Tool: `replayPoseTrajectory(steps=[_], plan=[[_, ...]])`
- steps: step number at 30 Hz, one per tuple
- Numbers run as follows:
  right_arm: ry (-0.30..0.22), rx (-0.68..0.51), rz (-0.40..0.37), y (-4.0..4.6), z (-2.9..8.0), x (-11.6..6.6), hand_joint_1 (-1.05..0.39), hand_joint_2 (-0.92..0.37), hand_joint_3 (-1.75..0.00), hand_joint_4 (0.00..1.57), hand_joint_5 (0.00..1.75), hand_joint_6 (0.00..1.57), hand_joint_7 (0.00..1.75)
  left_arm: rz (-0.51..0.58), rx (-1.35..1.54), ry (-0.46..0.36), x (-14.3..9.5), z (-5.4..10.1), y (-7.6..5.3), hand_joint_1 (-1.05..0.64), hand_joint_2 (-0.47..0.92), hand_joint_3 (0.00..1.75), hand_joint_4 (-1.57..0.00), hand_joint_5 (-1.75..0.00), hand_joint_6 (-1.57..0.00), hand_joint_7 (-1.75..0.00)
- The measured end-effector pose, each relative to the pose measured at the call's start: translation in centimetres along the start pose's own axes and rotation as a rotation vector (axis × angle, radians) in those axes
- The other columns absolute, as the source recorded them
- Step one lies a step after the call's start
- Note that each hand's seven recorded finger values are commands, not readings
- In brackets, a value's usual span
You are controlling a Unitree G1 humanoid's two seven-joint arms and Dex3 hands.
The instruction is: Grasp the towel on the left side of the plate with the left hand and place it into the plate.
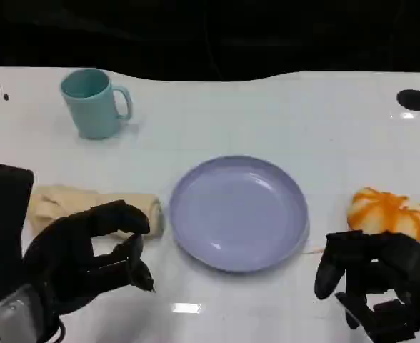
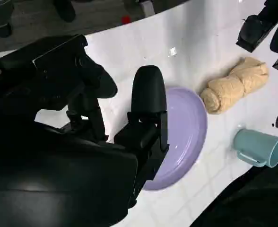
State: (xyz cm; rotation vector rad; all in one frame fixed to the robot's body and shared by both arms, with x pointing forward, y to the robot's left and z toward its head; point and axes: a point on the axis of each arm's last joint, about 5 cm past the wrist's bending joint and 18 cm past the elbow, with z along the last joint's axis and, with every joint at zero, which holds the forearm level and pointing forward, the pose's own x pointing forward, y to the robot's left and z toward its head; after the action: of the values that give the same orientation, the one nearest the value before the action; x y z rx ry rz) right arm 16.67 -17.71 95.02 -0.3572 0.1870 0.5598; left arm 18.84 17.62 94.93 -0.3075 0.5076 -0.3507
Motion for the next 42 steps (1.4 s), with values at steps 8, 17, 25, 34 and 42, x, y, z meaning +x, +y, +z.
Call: replayPoseTrajectory(steps=[8, 17, 25, 34, 42], plan=[[-0.001, -0.003, -0.001, 0.01, 0.01, 0.06, 0.04, -0.6, -1.05, 0.7, 1.67, 0.7, 1.42, 0.002, -0.002, 0.002, 0.05, -0.04, 0.07, -0.1, 0.61, 1.17, -0.75, -1.75, -0.64, -1.69], [-0.008, -0.013, -0.004, -0.02, 0.1, 0.08, 0.05, -0.6, -1.04, 0.7, 1.67, 0.7, 1.42, 0.004, 0.011, -0.001, 0.03, 0.03, 0.11, -0.1, 0.61, 1.17, -0.75, -1.75, -0.63, -1.7], [-0.008, -0.016, -0.005, -0.03, 0.13, 0.09, 0.05, -0.61, -1.03, 0.69, 1.67, 0.7, 1.42, 0.003, 0.017, -0.002, 0.06, 0.04, 0.13, -0.1, 0.61, 1.17, -0.77, -1.75, -0.64, -1.69], [-0.009, -0.017, -0.005, -0.04, 0.14, 0.1, 0.05, -0.6, -1.03, 0.69, 1.67, 0.69, 1.43, 0.0, 0.027, -0.012, 0.07, 0.07, 0.12, -0.1, 0.6, 1.17, -0.76, -1.75, -0.63, -1.7], [-0.009, -0.016, -0.005, -0.04, 0.14, 0.1, 0.05, -0.6, -1.04, 0.69, 1.68, 0.69, 1.43, 0.001, 0.03, -0.011, 0.06, 0.08, 0.14, -0.11, 0.6, 1.16, -0.74, -1.72, -0.63, -1.64]])
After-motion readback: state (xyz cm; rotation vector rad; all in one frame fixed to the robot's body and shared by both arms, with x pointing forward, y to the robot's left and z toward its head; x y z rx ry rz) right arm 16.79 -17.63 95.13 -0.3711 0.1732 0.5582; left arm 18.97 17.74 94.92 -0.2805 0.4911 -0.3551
